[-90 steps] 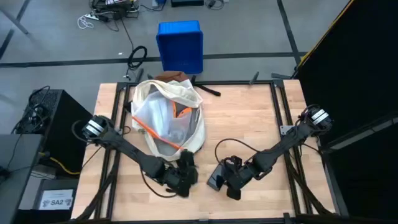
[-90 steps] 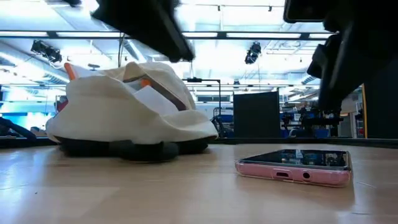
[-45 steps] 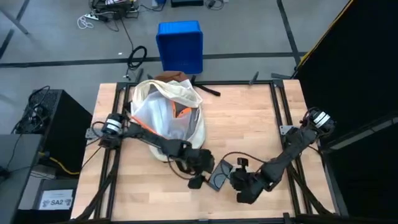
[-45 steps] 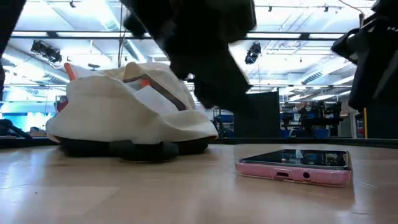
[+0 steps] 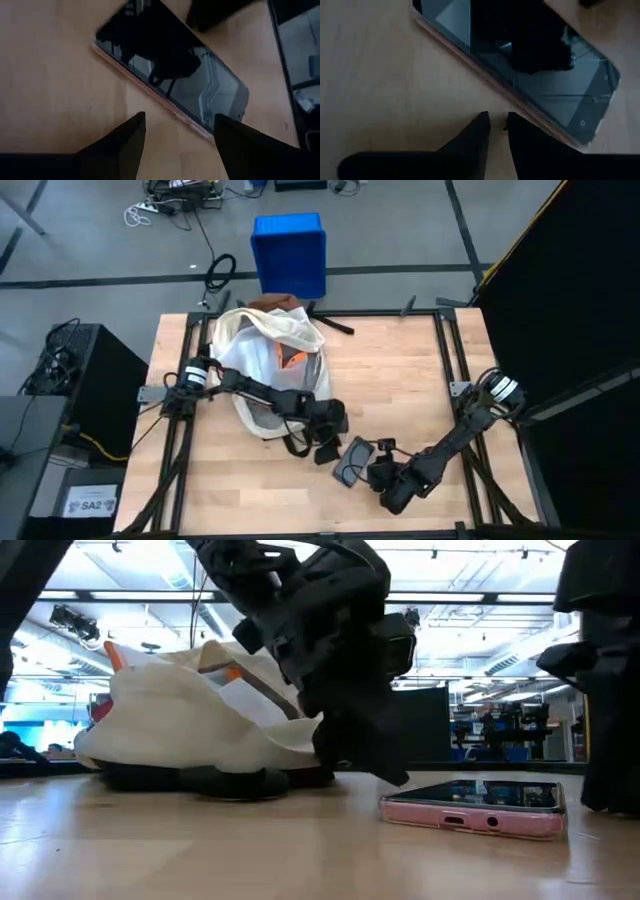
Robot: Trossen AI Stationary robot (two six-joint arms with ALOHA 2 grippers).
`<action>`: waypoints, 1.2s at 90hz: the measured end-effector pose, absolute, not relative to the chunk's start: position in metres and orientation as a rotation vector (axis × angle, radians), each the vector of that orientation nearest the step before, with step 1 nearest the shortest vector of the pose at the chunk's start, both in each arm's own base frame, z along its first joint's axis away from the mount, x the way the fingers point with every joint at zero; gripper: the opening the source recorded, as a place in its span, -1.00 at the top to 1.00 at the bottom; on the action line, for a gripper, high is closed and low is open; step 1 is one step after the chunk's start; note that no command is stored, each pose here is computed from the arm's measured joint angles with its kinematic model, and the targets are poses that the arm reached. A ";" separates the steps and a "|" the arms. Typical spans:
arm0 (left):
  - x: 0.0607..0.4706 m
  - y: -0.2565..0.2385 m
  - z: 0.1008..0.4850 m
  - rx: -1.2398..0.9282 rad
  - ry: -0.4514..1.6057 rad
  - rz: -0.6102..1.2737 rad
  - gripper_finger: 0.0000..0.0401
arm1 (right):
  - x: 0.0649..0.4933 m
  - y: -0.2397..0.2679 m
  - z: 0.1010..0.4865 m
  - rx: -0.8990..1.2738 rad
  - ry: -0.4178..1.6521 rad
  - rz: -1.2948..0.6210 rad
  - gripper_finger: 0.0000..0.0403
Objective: Unpack backpack
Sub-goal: Put the pink cellphone into the white backpack
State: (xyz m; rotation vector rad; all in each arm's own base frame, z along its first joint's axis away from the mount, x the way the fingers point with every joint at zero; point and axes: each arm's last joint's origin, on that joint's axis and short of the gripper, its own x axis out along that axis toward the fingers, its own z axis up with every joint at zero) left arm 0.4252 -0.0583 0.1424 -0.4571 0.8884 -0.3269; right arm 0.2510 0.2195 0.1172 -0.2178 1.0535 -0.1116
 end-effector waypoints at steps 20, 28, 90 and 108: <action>0.427 -0.059 0.132 -0.561 0.924 -0.350 -0.02 | 0.271 0.215 0.116 -0.211 0.985 -0.050 0.89; 0.426 -0.056 0.127 -0.578 0.971 -0.340 -0.02 | 0.275 0.212 0.116 -0.207 0.979 -0.029 0.90; 0.422 -0.067 0.124 -0.637 1.023 -0.396 -0.01 | 0.303 0.188 0.118 -0.145 0.941 -0.018 0.90; 0.420 -0.069 0.123 -0.598 1.028 -0.435 0.20 | 0.308 0.180 0.118 -0.145 0.936 -0.055 0.90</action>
